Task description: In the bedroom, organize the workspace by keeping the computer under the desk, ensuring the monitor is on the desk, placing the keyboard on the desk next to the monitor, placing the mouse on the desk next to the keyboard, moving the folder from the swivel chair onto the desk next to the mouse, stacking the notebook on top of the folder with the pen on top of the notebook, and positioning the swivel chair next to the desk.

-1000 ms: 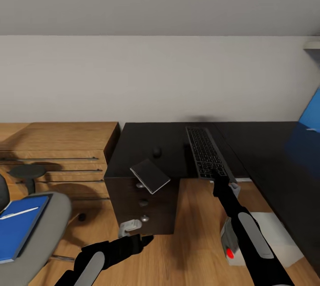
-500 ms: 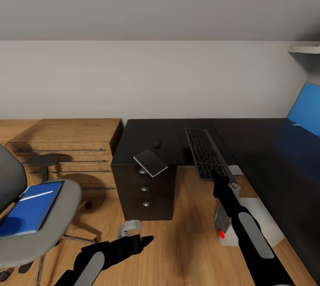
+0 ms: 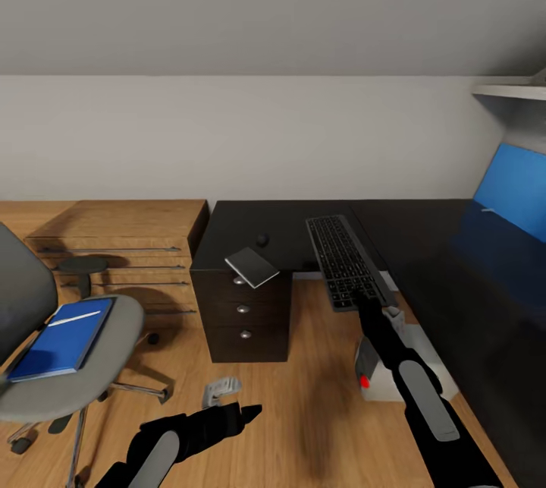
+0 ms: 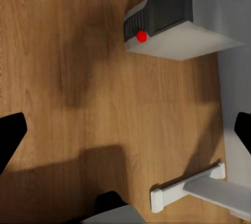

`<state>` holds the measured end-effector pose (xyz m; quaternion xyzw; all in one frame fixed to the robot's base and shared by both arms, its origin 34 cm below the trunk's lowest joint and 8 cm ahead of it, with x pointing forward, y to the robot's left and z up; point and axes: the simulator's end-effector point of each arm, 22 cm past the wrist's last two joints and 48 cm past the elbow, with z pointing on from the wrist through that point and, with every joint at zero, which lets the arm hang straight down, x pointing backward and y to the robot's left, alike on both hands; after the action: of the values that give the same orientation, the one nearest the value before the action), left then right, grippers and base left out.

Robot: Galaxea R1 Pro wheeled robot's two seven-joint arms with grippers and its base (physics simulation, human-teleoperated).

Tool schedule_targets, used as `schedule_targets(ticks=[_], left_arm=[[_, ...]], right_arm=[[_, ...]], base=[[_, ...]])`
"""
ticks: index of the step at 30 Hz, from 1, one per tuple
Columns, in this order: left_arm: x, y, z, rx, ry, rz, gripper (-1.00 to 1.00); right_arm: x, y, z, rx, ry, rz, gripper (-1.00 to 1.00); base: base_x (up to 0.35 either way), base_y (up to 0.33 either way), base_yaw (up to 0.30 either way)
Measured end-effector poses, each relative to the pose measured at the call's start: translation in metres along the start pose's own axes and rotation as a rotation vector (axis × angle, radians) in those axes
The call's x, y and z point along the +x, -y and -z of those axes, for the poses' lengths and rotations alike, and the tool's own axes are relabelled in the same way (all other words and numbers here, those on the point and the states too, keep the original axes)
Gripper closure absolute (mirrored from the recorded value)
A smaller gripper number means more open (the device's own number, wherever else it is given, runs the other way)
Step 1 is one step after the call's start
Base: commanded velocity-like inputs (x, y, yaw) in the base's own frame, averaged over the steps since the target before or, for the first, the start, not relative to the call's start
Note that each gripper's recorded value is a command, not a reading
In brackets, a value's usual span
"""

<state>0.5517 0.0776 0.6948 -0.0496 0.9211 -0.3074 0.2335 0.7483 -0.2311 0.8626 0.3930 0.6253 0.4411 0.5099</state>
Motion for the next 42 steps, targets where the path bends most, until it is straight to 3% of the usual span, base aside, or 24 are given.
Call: schedule_targets(ticks=[16, 21, 35, 42], left_arm=[[0.000, 0.006, 0.013, -0.019, -0.024, 0.011, -1.00], [-0.004, 0.009, 0.019, -0.022, -0.022, 0.010, -1.00], [-0.008, 0.013, 0.025, -0.022, -0.017, 0.010, -1.00], [-0.008, 0.014, 0.025, -0.021, -0.018, 0.009, -1.00]], right_arm=[[-0.021, -0.026, 0.006, -0.008, -0.002, 0.057, 1.00], [-0.021, -0.033, 0.008, -0.004, -0.010, 0.096, 1.00], [-0.009, -0.036, 0.013, 0.005, -0.036, 0.104, 1.00], [-0.009, -0.037, 0.013, 0.002, -0.033, 0.106, 1.00]], base=[[-0.001, -0.001, 0.000], [0.000, 0.000, 0.000], [-0.005, 0.000, 0.001], [-0.256, 0.000, 0.152]])
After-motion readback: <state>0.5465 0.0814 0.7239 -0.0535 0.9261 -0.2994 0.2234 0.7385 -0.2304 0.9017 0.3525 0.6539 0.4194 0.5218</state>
